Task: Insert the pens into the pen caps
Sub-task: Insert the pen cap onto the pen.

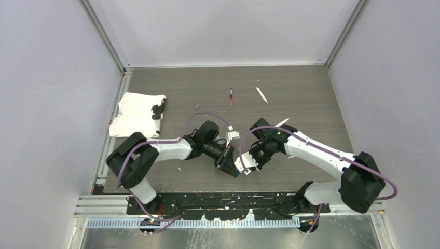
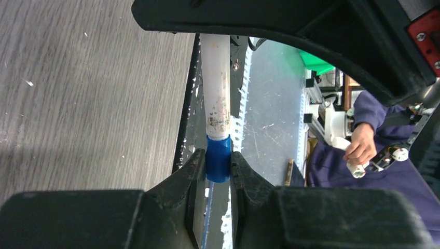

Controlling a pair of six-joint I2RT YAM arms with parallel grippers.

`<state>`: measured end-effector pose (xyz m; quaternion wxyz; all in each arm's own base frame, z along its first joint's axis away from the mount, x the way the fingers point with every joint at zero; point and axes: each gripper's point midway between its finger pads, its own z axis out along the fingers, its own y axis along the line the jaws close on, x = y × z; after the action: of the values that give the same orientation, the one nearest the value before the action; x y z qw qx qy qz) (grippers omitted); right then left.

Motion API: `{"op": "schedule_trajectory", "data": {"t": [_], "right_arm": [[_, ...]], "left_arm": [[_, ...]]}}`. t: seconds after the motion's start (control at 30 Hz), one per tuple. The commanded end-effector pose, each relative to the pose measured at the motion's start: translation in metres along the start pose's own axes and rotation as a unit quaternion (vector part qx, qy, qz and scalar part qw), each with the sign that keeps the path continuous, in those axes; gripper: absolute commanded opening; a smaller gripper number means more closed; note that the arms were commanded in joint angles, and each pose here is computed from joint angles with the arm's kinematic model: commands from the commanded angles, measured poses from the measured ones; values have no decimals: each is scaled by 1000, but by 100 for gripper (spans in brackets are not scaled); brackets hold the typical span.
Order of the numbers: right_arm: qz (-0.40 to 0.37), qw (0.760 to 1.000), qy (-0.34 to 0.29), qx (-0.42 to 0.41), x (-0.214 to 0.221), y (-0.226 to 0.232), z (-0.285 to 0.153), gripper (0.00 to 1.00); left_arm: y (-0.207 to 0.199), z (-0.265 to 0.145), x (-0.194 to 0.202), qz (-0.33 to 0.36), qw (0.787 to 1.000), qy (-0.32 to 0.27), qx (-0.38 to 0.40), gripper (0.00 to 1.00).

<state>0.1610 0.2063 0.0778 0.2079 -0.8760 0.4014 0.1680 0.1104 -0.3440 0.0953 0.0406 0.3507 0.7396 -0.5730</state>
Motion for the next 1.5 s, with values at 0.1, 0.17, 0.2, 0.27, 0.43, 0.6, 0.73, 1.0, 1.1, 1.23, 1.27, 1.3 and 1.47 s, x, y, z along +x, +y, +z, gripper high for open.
{"op": "schedule_trajectory", "data": {"t": [0.1,0.17,0.2,0.27,0.43,0.6,0.73,1.0,1.1,1.23,1.27,1.3,1.47], "right_arm": [[86,990,-108,-5,-42,-11,-5,1],[98,988,-117,1,-42,-12,-8,1],[103,987,-122,2,-42,-13,-10,1],[116,984,-131,4,-41,-14,-13,1],[142,979,-145,13,-37,-17,-20,1],[164,974,-155,26,-31,-19,-29,1],[181,967,-172,46,-29,-22,-42,1],[281,916,-263,117,-37,-44,-88,1],[337,881,-306,128,-42,-54,-105,1],[409,826,-368,125,-49,-69,-122,1],[426,811,-383,121,-52,-73,-126,1],[443,796,-395,116,-54,-76,-129,1],[532,718,-431,122,-51,-102,-140,1]], "left_arm": [[-4,-18,-68,57,989,-134,-23,11],[-6,-28,-76,56,985,-160,-27,15],[-6,-32,-78,53,984,-169,-29,17],[-7,-38,-82,50,981,-183,-32,21],[-10,-48,-90,47,977,-204,-39,34],[-14,-69,-104,47,967,-245,-52,45],[-21,-95,-115,60,951,-290,-84,53],[-55,-152,-143,143,883,-415,-165,80],[-72,-167,-154,154,857,-468,-153,89],[-93,-183,-169,147,832,-520,-122,89],[-98,-188,-173,143,824,-537,-113,89],[-104,-193,-176,140,815,-553,-103,89],[-122,-201,-186,155,778,-602,-90,88]]}}
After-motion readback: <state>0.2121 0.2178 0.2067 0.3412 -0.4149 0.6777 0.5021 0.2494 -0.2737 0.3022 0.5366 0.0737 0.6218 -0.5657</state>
